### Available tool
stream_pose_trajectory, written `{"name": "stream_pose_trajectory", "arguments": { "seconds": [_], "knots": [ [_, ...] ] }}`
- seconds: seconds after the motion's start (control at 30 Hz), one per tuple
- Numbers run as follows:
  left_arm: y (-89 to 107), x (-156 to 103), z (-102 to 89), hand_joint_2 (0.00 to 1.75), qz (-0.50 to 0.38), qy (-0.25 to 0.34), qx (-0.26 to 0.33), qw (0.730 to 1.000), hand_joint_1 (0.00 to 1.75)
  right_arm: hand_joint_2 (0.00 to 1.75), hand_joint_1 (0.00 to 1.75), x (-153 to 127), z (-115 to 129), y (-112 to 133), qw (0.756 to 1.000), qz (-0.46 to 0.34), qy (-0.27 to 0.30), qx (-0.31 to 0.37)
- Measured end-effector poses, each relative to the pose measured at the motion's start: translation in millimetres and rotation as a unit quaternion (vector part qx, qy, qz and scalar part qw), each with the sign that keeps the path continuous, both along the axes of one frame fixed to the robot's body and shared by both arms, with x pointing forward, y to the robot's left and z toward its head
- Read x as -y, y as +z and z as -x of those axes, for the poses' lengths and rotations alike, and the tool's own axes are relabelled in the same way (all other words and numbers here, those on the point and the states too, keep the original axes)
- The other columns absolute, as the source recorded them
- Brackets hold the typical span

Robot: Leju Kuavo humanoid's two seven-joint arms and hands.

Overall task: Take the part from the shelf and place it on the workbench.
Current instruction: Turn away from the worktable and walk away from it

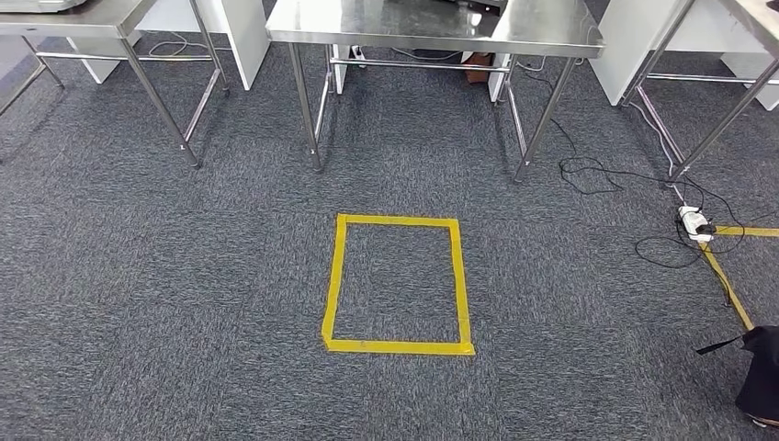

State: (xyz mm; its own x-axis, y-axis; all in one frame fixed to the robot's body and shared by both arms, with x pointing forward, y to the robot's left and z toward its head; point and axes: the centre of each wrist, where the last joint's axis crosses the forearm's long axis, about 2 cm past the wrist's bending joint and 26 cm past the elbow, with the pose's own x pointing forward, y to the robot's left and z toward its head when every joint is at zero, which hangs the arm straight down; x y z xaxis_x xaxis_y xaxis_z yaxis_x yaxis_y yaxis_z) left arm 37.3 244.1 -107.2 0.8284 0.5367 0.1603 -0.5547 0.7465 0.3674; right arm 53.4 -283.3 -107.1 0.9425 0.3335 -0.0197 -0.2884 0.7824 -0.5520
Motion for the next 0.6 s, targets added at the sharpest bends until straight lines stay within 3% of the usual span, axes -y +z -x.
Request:
{"name": "stream_pose_trajectory", "arguments": {
  "seconds": [0.27, 0.6],
  "knots": [
    [-0.4, -3.2, 0.6, 0.00, 0.004, -0.022, -0.008, 1.000, 0.00, 0.00, 0.00, -1.5, 3.3, -0.5, 1.000, -0.002, -0.007, -0.008],
    [-0.6, -5.5, -0.1, 0.00, 0.004, -0.039, -0.011, 0.999, 0.00, 0.00, 0.00, -9.1, 6.0, -0.5, 0.998, -0.012, -0.061, -0.009]
  ]
}}
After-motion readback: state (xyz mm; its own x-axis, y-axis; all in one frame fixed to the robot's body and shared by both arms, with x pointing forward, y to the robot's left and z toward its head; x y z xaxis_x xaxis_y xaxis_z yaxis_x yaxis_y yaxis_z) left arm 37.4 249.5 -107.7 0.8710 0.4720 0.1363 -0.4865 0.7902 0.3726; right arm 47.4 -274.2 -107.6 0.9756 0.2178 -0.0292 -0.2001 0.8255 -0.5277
